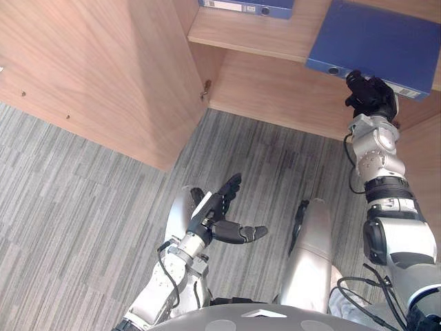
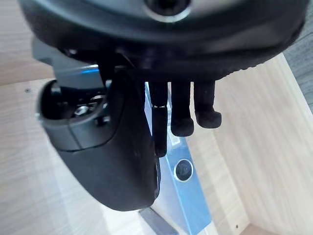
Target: Walk over to the cabinet, pick up the folder, carry it to the office cabinet, place the folder inside the office cabinet, then close the office cabinet door
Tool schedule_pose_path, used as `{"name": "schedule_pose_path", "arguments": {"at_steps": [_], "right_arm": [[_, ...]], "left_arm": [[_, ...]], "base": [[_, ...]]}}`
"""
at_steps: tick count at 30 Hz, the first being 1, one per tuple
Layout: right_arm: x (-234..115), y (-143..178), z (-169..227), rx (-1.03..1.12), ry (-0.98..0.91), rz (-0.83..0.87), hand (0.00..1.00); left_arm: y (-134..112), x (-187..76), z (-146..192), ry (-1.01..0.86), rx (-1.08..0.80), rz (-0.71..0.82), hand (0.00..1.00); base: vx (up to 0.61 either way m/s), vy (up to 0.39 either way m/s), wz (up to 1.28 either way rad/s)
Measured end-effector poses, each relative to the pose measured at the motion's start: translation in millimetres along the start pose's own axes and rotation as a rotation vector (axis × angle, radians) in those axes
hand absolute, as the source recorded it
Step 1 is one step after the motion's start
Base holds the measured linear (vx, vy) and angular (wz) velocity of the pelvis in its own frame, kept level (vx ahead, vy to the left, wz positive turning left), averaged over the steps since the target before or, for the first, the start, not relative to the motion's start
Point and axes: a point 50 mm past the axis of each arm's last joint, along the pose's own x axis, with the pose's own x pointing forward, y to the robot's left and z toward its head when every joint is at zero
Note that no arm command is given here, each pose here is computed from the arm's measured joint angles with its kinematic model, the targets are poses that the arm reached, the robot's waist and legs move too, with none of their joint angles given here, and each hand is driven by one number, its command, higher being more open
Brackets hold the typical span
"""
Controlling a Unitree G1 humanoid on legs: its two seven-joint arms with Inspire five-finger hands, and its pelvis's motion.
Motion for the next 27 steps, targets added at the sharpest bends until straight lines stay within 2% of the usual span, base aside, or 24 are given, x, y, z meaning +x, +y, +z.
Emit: {"name": "schedule_pose_path", "arguments": {"at_steps": [11, 19, 27], "right_arm": [[5.9, -6.6, 6.0, -0.070, 0.011, -0.018, 0.00], [16.7, -0.3, 35.5, -0.153, -0.044, -0.016, 0.00], [21.1, 0.1, 45.7, -0.213, -0.056, -0.029, 0.00]], "left_arm": [[-11.7, -0.4, -3.4, 0.013, -0.032, -0.057, 1.00], [-12.5, -1.9, -5.0, 0.020, -0.040, -0.057, 1.00], [-14.6, -2.3, -5.9, 0.023, -0.044, -0.064, 1.00]], "base": [[0.00, -0.010, 0.00], [0.00, 0.000, 0.00], [-0.02, -0.024, 0.03]]}}
